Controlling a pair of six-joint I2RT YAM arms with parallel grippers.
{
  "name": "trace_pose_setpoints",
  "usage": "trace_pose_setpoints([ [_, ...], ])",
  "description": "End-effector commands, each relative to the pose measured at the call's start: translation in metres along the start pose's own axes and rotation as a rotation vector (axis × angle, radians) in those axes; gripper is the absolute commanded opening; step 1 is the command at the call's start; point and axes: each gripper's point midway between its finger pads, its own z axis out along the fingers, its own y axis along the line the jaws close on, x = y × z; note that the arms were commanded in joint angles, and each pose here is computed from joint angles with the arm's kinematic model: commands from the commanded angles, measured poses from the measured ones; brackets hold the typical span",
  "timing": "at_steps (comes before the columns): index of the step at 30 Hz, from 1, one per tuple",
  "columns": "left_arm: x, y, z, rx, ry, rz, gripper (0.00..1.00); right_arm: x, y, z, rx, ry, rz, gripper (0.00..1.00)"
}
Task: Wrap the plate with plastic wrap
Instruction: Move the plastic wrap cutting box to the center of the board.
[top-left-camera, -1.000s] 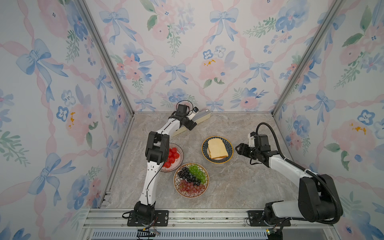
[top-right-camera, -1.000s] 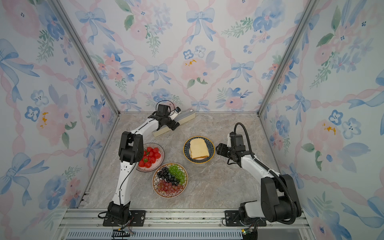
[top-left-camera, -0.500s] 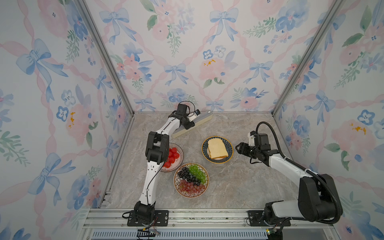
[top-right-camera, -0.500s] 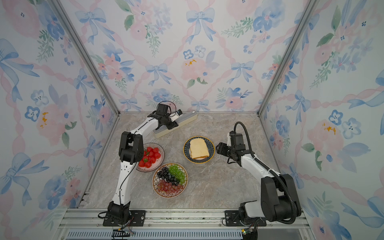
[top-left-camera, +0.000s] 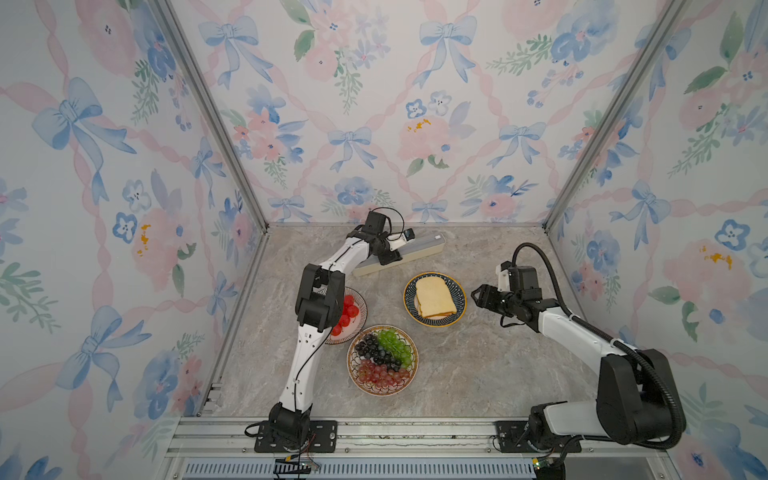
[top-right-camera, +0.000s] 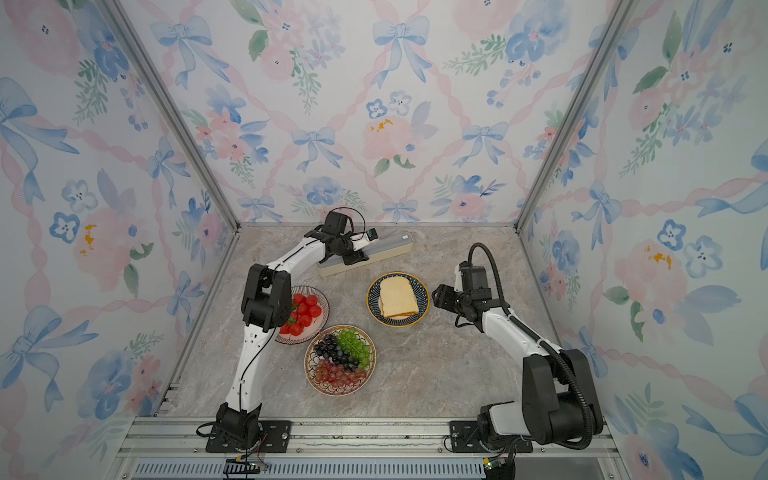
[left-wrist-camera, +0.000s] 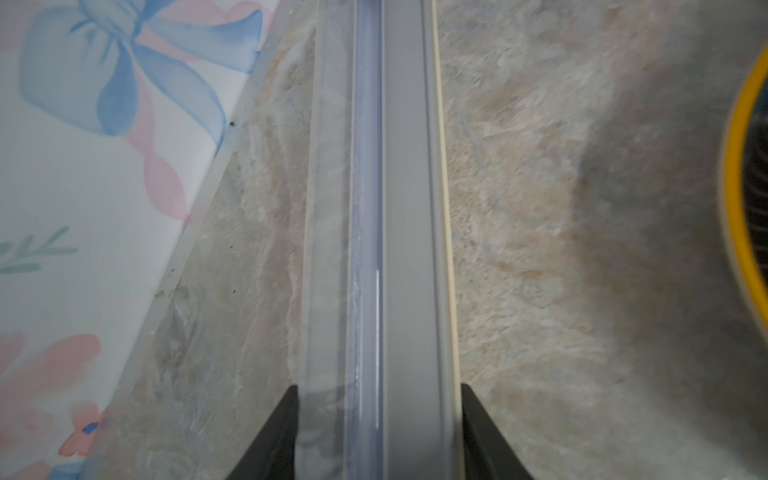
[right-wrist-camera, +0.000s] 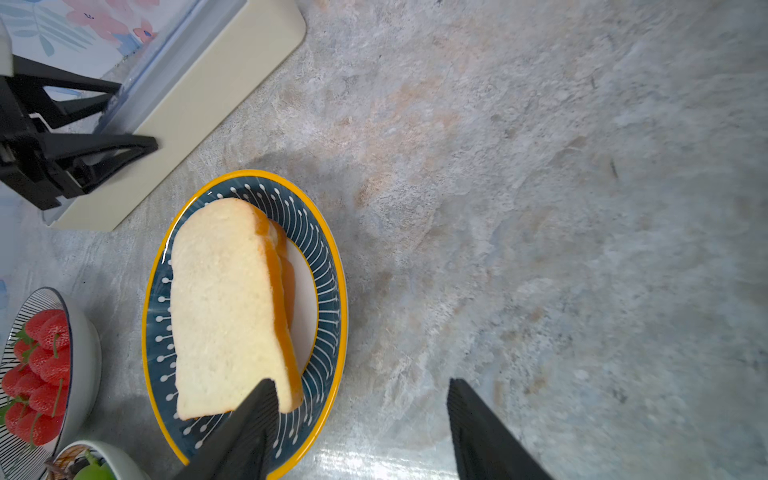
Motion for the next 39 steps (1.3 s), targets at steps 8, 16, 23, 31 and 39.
trace_pose_setpoints([
  [8,-0.035,-0.062,-0.008,0.162,-0.051,0.075,0.25,-0.001,-0.014,-0.022,0.019,-0.032,0.015,0.67],
  [16,-0.041,-0.082,-0.021,0.194,-0.058,0.106,0.31,0.002,-0.016,-0.021,0.018,-0.025,0.019,0.67],
  [23,-0.082,-0.046,-0.067,0.108,-0.152,0.058,0.75,-0.009,-0.016,-0.027,0.027,-0.041,0.018,0.75],
  [31,-0.085,0.015,-0.112,-0.081,-0.133,-0.434,0.8,-0.047,-0.003,-0.013,0.006,-0.044,-0.016,0.86],
  [39,-0.007,0.009,-0.11,-0.278,0.052,-0.943,0.73,-0.08,0.014,0.045,-0.068,-0.011,0.029,0.82],
])
